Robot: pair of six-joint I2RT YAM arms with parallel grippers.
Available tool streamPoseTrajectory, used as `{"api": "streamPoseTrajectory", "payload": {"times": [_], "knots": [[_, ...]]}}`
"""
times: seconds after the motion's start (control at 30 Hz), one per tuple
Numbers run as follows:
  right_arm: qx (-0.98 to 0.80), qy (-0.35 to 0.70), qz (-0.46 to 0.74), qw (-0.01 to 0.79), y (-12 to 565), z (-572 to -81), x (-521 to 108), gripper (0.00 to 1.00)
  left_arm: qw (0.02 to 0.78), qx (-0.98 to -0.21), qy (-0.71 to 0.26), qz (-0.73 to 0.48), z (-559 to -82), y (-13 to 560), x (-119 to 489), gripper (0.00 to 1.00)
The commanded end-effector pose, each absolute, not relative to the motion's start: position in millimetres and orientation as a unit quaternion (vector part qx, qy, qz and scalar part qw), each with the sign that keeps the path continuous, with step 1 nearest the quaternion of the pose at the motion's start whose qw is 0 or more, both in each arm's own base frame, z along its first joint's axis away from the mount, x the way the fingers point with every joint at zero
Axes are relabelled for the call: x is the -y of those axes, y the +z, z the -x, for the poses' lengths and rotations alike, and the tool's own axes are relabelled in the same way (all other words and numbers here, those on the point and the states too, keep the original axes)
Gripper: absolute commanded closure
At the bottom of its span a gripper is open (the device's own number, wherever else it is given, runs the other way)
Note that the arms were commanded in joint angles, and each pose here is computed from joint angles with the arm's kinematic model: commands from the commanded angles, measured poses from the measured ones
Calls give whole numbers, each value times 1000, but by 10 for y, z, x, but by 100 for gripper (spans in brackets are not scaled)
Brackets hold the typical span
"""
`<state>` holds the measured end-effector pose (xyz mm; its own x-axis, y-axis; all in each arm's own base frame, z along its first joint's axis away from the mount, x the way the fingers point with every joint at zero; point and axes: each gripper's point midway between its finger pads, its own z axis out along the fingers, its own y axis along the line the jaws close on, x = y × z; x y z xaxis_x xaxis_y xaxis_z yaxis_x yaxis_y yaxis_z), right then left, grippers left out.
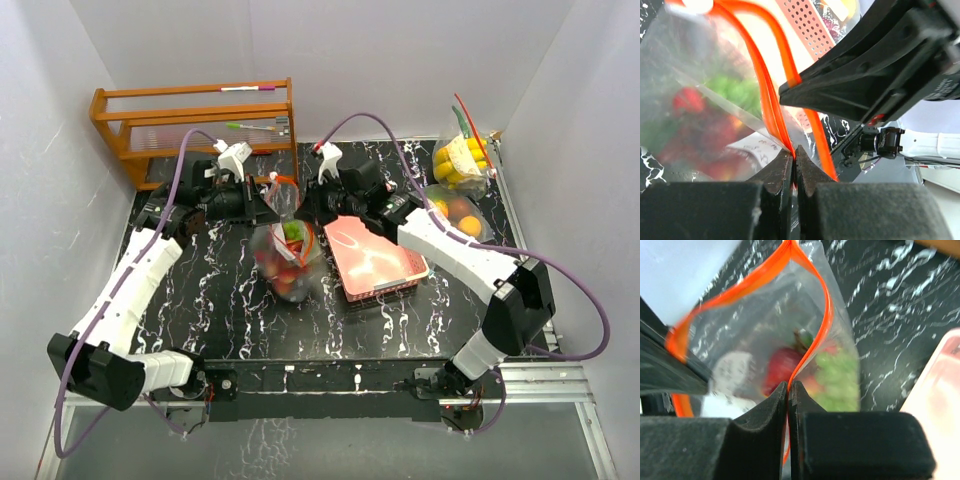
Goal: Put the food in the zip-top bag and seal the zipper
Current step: Place the fake fruit in the zipper food storage bag.
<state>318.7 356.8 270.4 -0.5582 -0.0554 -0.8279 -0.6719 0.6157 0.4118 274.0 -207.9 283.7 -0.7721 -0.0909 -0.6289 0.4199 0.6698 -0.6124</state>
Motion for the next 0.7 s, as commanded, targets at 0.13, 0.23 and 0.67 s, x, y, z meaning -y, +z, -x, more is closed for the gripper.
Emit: {"api": "streamPoseTrajectory", "payload": {"times": [0.13, 0.23, 0.67], "knots": [[-797, 407, 247, 372, 2471, -3092, -3498, 92, 339, -841, -404, -119, -2641, 3075, 2081, 100], [-807, 400, 246, 360, 2322, -3086, -3422, 92, 306, -844, -430, -99, -2617, 2765, 2161, 100], [-826, 366, 250, 349, 2032, -3132, -3228, 91, 268, -825, -489, -90, -2740, 2046, 2575, 86]]}}
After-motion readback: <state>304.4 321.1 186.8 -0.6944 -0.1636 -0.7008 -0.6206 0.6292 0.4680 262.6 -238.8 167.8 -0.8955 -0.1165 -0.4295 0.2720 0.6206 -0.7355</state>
